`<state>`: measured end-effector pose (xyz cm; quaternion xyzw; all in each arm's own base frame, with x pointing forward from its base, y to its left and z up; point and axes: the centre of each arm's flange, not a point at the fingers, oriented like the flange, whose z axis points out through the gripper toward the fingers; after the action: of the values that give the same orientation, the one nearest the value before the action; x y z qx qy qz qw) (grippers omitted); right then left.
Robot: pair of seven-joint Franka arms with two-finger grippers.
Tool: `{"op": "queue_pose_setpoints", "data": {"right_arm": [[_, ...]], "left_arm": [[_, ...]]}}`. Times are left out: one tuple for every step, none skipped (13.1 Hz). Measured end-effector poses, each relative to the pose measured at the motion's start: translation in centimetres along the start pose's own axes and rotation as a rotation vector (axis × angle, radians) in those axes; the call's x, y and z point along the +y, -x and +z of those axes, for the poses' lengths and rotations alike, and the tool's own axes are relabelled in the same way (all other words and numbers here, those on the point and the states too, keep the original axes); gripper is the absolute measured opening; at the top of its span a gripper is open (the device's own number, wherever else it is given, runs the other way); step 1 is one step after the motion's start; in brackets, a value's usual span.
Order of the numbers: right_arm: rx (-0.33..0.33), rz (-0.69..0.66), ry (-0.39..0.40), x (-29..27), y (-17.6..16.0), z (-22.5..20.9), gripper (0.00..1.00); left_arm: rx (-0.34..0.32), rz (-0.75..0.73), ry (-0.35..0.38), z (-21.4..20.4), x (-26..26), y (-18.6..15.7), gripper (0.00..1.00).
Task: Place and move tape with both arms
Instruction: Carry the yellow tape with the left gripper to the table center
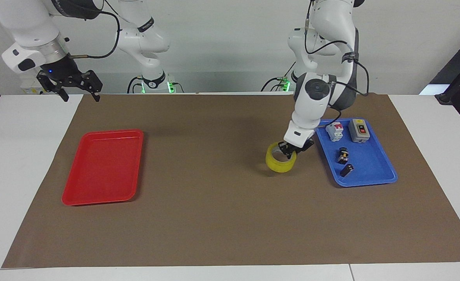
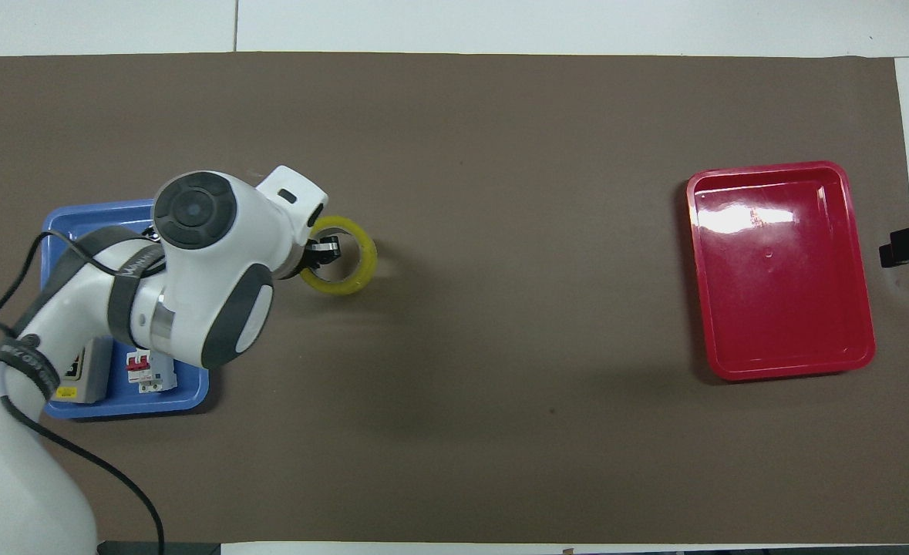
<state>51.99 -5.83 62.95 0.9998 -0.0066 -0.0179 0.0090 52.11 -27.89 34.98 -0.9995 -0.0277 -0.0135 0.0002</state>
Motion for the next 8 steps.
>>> {"op": "queue_pose_setpoints", "data": {"right_arm": [[0.000, 0.000, 0.000, 0.0, 0.0, 0.0, 1.00], [0.000, 0.000, 0.000, 0.0, 0.0, 0.0, 1.00], [0.000, 0.000, 0.000, 0.0, 0.0, 0.0, 1.00], [0.000, 0.000, 0.000, 0.0, 0.0, 0.0, 1.00], [0.000, 0.000, 0.000, 0.0, 0.0, 0.0, 1.00], [0.000, 0.000, 0.000, 0.0, 0.0, 0.0, 1.00], [0.001, 0.000, 0.000, 0.0, 0.0, 0.0, 1.00], [0.002, 0.000, 0.000, 0.0, 0.0, 0.0, 1.00]], "left_arm": [[-0.005, 0.014, 0.000, 1.3, 2.2, 1.1, 0.22], [0.002, 0.017, 0.008, 2.7, 4.4, 2.2, 0.22], [0.016, 0.012, 0.024, 4.1, 6.4, 3.0, 0.22], [0.032, 0.011, 0.030, 4.2, 7.6, 3.2, 0.22], [0.036, 0.009, 0.035, 4.2, 8.1, 3.4, 0.22], [0.037, 0.009, 0.036, 4.2, 8.3, 3.4, 0.22], [0.037, 0.008, 0.036, 4.2, 8.3, 3.4, 0.22], [0.037, 0.008, 0.036, 4.2, 8.2, 3.4, 0.25]]}}
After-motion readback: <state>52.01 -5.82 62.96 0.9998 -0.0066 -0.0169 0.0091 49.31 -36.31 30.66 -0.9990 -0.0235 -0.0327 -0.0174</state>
